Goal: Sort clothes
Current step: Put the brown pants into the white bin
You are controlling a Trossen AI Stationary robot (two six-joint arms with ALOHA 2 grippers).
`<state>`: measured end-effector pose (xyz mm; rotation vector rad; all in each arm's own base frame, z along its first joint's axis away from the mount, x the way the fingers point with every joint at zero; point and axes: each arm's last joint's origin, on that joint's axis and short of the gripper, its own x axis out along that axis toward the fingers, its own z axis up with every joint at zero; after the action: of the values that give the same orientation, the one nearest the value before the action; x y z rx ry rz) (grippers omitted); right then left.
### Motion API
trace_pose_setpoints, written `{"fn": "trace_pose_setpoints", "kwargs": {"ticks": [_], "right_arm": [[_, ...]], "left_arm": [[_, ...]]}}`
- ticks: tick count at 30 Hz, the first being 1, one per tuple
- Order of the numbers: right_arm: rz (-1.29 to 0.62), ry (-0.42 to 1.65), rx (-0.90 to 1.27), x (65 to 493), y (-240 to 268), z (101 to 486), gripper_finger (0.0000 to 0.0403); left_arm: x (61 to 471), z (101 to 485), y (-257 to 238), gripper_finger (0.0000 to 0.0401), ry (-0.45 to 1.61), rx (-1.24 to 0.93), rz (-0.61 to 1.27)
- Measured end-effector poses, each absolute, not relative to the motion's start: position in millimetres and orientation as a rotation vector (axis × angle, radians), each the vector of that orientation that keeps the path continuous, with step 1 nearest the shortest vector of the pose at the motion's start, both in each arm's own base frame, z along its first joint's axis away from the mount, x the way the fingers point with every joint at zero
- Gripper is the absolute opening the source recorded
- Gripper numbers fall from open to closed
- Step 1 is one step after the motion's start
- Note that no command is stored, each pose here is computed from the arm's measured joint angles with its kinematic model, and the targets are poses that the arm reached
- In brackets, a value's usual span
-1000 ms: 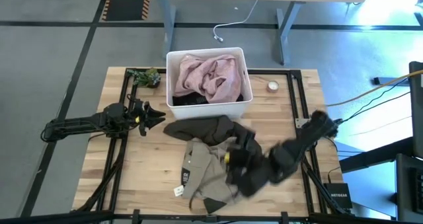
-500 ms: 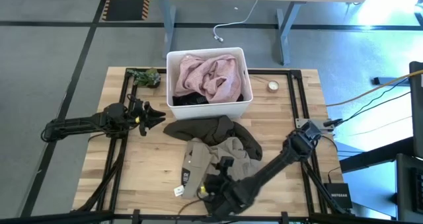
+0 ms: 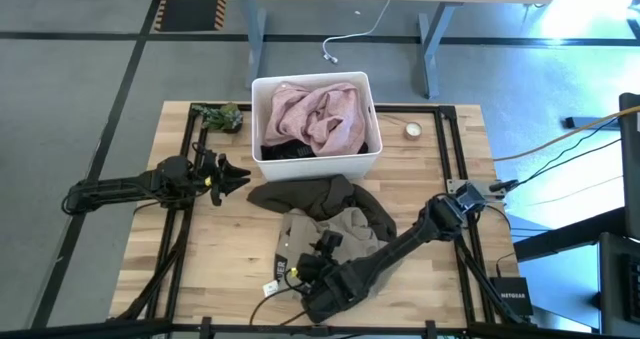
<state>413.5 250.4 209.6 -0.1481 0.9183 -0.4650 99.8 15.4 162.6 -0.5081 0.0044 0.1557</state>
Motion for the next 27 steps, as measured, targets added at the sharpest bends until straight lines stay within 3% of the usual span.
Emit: {"fn": "trace_pose_setpoints", "kwargs": {"ticks": [7,15,21,24,27], "right_arm": [[-0.365,1.026,-0.134,410.4,251.4,209.8,0.0243],[-0.490,1.036,-0.172,418.1,223.2,210.5,0.0243],[-0.492,1.059,-0.059,436.1,209.4,191.6,0.0243],[-0.520,1.094,-0.111,434.4,208.6,170.5,0.0225],[-0.534,1.103,-0.145,430.0,209.0,160.9,0.0173]], "left_arm": [[99.7,162.7,15.4,0.0157,0.004,-0.508,0.155],[99.7,162.7,15.4,0.0157,0.004,-0.508,0.155],[99.7,162.7,15.4,0.0157,0.004,-0.509,0.155],[99.7,162.7,15.4,0.0157,0.004,-0.509,0.155],[99.7,162.7,15.4,0.0157,0.004,-0.509,0.155]]}}
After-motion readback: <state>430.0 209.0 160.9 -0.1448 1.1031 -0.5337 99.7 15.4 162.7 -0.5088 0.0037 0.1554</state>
